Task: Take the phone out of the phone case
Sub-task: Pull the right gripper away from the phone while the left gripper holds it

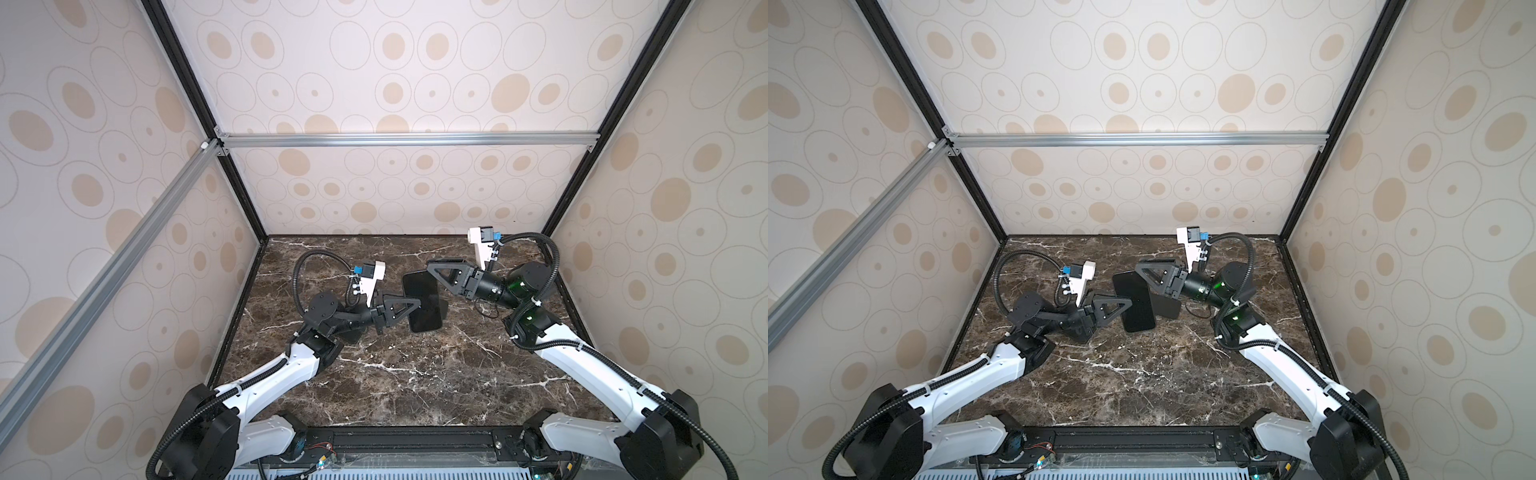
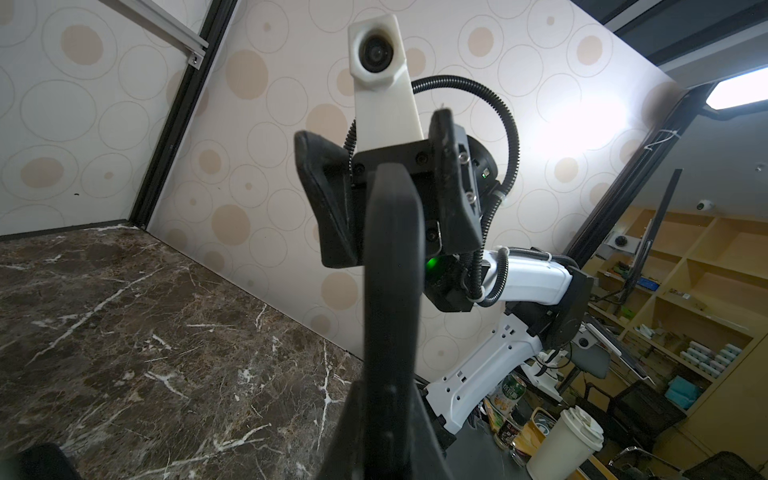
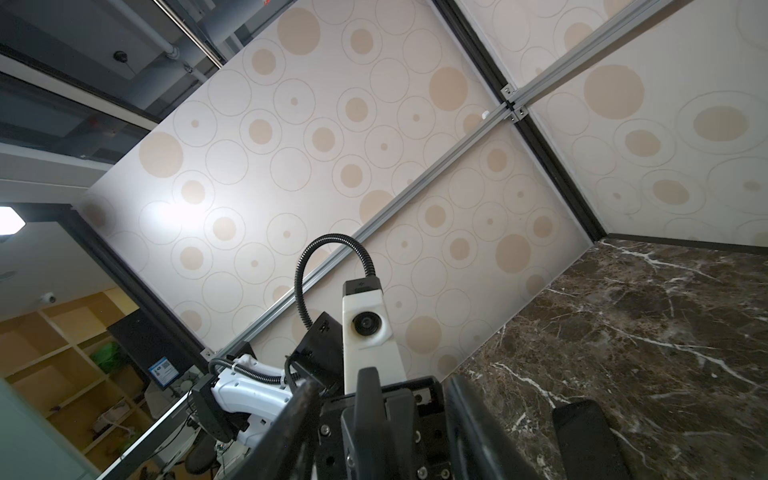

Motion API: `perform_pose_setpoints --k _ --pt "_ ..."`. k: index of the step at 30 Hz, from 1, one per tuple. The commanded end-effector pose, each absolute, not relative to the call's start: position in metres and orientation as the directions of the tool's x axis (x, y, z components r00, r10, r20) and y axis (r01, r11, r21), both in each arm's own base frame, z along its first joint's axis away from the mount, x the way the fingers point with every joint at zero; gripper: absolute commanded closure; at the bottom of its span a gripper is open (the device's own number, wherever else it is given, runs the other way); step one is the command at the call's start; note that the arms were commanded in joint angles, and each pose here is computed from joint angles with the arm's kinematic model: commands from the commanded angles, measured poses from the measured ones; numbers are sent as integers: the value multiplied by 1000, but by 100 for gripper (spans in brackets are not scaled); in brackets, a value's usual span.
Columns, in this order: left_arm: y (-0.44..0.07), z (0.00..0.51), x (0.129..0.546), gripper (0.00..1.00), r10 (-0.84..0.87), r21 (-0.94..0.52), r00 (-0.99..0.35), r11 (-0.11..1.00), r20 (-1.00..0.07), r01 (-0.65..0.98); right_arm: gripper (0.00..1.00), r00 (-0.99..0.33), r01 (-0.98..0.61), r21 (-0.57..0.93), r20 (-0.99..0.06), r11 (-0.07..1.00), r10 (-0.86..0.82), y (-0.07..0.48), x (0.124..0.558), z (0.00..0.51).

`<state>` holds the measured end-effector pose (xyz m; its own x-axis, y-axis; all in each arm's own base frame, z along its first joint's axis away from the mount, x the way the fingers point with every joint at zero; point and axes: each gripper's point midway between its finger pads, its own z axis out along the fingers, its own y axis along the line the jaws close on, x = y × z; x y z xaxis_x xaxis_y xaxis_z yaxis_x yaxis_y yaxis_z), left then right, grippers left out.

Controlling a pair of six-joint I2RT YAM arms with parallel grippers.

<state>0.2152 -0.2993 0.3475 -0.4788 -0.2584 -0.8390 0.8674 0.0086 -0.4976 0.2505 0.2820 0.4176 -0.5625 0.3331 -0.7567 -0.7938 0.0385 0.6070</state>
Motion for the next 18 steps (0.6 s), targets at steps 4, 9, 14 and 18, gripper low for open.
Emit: perform_pose_setpoints --k 4,9,14,18 --pt "-294 379 197 100 -306 -340 -336 -40 -891 939 53 -522 -844 530 -774 -84 358 283 224 455" --pt "-291 382 195 100 -317 -318 -309 -27 -897 948 58 -529 -839 537 -771 -86 354 282 220 454" --pt "-291 383 193 100 -316 -317 -311 -34 -896 948 66 -545 -828 556 -766 -75 341 283 218 447" --pt "-291 382 193 100 -313 -318 -312 -34 -897 948 71 -547 -826 559 -764 -73 341 283 218 449"
